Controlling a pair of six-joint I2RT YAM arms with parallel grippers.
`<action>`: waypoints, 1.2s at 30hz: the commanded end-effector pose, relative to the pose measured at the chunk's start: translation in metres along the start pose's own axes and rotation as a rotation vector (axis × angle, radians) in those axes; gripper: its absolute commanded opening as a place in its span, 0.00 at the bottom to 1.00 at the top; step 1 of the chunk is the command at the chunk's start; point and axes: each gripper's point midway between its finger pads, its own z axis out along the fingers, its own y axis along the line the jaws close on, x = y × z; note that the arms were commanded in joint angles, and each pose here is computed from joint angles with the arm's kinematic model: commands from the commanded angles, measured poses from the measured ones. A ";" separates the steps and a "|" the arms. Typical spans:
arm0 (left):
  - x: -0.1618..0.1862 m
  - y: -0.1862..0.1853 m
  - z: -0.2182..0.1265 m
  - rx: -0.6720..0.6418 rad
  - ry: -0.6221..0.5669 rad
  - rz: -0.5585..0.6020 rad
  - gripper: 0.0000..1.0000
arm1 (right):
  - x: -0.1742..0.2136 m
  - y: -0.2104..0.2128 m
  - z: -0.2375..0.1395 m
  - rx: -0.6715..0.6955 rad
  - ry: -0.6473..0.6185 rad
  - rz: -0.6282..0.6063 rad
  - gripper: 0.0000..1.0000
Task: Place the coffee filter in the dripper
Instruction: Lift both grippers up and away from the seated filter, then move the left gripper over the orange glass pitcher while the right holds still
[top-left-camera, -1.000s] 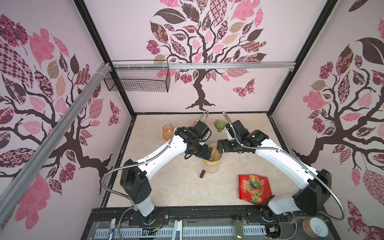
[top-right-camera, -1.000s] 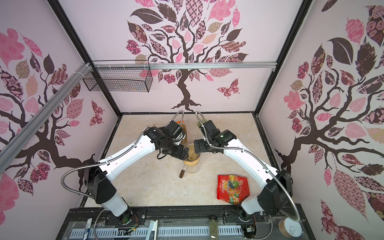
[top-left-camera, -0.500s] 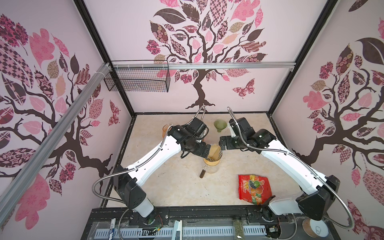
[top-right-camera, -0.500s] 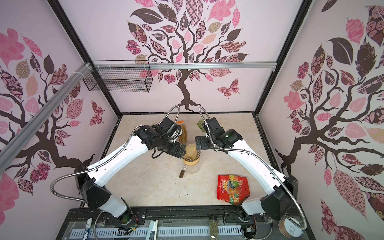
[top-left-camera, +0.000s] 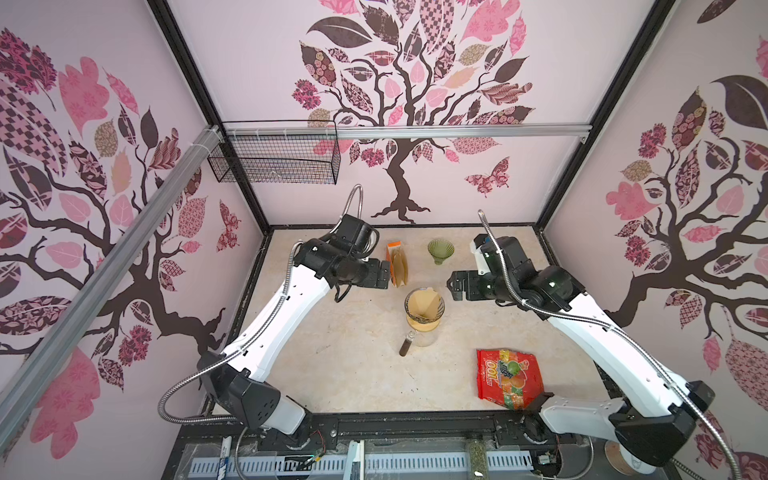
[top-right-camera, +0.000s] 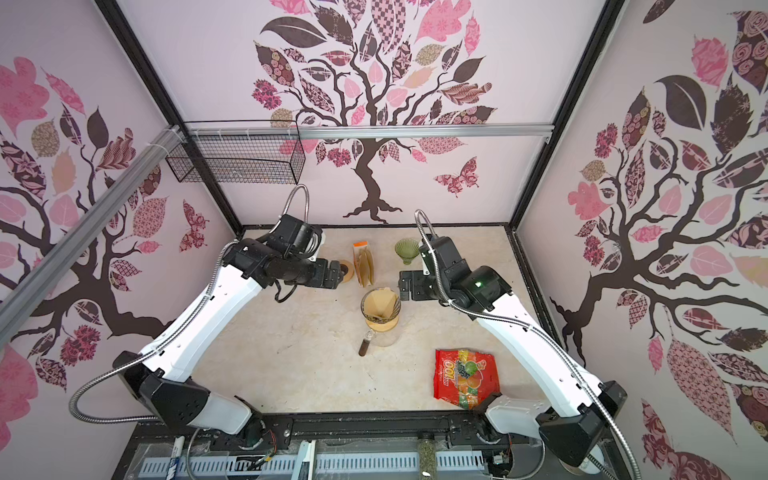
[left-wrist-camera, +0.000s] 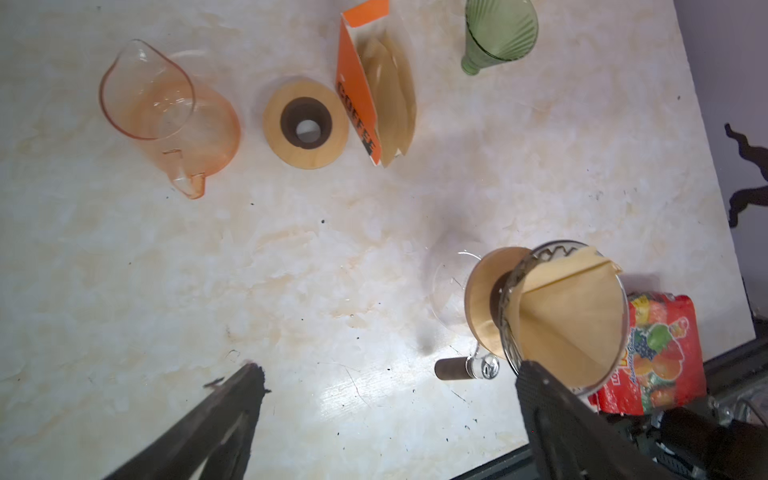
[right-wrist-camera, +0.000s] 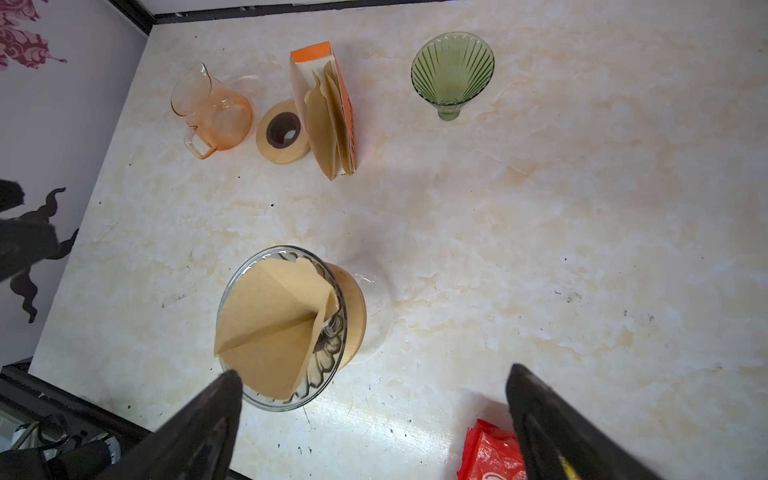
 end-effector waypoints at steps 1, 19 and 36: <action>-0.018 0.023 -0.003 -0.033 -0.049 -0.082 0.98 | 0.007 -0.005 -0.012 0.009 0.004 0.016 1.00; -0.085 0.162 0.123 -0.339 0.017 -0.301 0.98 | 0.019 -0.005 -0.010 -0.009 0.036 0.033 1.00; -0.104 0.208 0.188 -0.440 0.035 -0.315 0.98 | 0.017 -0.008 -0.001 0.028 0.061 -0.010 1.00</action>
